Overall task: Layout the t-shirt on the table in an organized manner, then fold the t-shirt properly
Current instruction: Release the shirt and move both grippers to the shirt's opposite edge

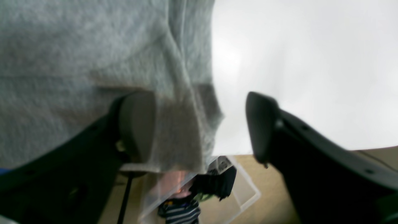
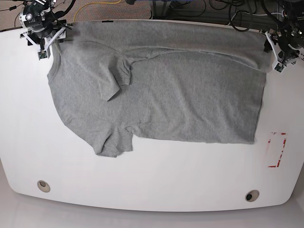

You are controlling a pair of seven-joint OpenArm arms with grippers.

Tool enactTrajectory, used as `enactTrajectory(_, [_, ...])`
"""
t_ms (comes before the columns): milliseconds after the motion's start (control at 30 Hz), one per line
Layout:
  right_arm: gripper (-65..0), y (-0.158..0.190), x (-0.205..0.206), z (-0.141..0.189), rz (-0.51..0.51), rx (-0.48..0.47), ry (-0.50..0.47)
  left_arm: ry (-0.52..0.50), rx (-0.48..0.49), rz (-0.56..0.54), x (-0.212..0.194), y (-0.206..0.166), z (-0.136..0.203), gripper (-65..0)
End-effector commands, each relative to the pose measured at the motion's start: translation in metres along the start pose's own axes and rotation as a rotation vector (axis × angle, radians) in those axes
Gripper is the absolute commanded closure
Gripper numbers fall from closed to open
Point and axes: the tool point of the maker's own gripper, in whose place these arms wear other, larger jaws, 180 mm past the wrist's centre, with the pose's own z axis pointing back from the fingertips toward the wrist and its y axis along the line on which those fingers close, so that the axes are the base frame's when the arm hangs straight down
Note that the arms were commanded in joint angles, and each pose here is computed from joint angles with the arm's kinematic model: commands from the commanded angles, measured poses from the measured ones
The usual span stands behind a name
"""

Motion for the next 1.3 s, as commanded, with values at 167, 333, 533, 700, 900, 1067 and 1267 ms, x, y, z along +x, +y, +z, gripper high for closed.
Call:
enactTrajectory(167, [-45.7, -0.012, 0.029, 0.015, 0.027, -0.05, -0.088, -0.091, 0.058, -0.042, 0.039, 0.013, 0.024, -33.3])
enactTrajectory(333, [-45.7, -0.017, 0.058, 0.013, 0.014, -0.067, -0.155, -0.167, 0.09, 0.009, 0.06, 0.032, 0.036, -33.3])
enactTrajectory(533, [-45.7, -0.026, 0.108, 0.014, -0.008, -0.083, -0.271, -0.302, 0.151, 0.026, 0.112, 0.058, 0.05, -33.2])
enactTrajectory(700, [-45.7, -0.027, 0.157, 0.0, -0.014, -0.051, -0.345, -0.417, 0.188, 0.067, 0.164, 0.071, 0.051, -33.2])
enactTrajectory(900, [-44.2, -0.021, 0.206, -0.024, -0.006, -0.006, -0.361, -0.463, 0.195, 0.105, 0.213, 0.087, 0.04, -33.2])
enactTrajectory(1067, [-41.9, -0.021, 0.244, -0.043, -0.054, 0.046, -0.378, -0.463, 0.142, 0.166, 0.244, 0.095, 0.017, -33.2])
enactTrajectory(1267, [-41.2, -0.017, 0.282, -0.065, -0.093, 0.113, -0.418, -0.517, 0.072, 0.228, 0.279, 0.096, -0.011, -33.2])
